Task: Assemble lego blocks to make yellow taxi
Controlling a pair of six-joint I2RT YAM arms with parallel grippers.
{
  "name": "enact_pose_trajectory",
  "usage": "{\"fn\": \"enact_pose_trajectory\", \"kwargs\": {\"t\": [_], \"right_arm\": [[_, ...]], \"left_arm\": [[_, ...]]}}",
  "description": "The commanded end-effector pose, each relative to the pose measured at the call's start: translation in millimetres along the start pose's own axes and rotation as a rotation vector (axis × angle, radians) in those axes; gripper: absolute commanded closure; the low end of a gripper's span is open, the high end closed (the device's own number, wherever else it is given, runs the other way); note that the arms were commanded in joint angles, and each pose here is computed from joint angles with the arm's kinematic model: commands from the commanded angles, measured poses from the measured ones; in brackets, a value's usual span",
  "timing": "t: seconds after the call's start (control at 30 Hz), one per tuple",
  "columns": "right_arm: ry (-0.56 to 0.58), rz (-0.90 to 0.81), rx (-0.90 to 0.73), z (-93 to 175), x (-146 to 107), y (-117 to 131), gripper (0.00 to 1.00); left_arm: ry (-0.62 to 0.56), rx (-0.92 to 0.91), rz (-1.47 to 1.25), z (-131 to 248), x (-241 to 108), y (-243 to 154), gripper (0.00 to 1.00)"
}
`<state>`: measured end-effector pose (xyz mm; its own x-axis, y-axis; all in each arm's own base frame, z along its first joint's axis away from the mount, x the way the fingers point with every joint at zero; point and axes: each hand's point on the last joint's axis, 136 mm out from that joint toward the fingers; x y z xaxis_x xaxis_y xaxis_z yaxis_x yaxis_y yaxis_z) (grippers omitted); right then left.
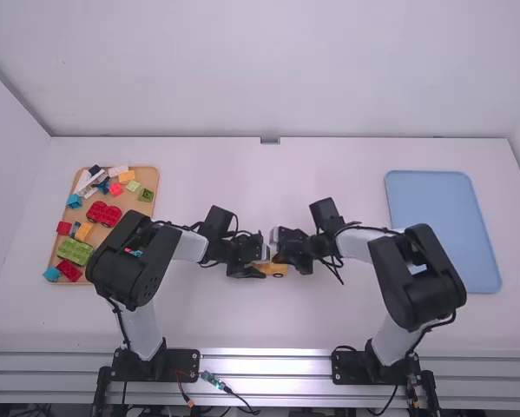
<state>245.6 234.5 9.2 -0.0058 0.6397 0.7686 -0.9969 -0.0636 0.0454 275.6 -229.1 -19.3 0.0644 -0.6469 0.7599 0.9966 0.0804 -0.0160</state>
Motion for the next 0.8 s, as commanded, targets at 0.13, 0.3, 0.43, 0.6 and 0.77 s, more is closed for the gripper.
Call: {"fn": "enact_pose_trajectory", "kwargs": {"t": [0.13,0.3,0.43,0.6,0.77], "right_arm": [[0.139,-0.059,0.016,-9.2,-39.2,9.9,1.00],[0.148,-0.080,0.043,-19.7,-53.2,13.2,1.00],[0.134,-0.075,0.082,-24.0,-56.9,21.3,1.00],[0.108,-0.040,0.099,-19.3,-48.1,25.2,1.00],[0.102,-0.020,0.109,-19.3,-49.6,30.9,1.00]], "left_arm": [[0.122,0.012,0.067,-3.9,-33.9,-8.9,0.81],[0.121,0.016,0.070,-3.2,-34.5,-7.7,0.83],[0.121,0.016,0.070,-3.1,-34.4,-7.5,0.84],[0.118,0.020,0.067,-3.1,-33.8,-6.4,0.87],[0.109,0.034,0.073,-3.3,-31.4,-2.6,0.87]]}}
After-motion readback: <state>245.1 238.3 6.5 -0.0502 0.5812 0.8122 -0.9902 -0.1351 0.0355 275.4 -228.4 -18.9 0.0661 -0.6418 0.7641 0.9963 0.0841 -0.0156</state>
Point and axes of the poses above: each hand's point on the last joint's axis, 136 mm out from that joint toward the fingers, its own z axis back along the fingers, its own y axis along the line the jaws close on, x = y × z, and after that the axes turned 5 degrees about z, right-handed
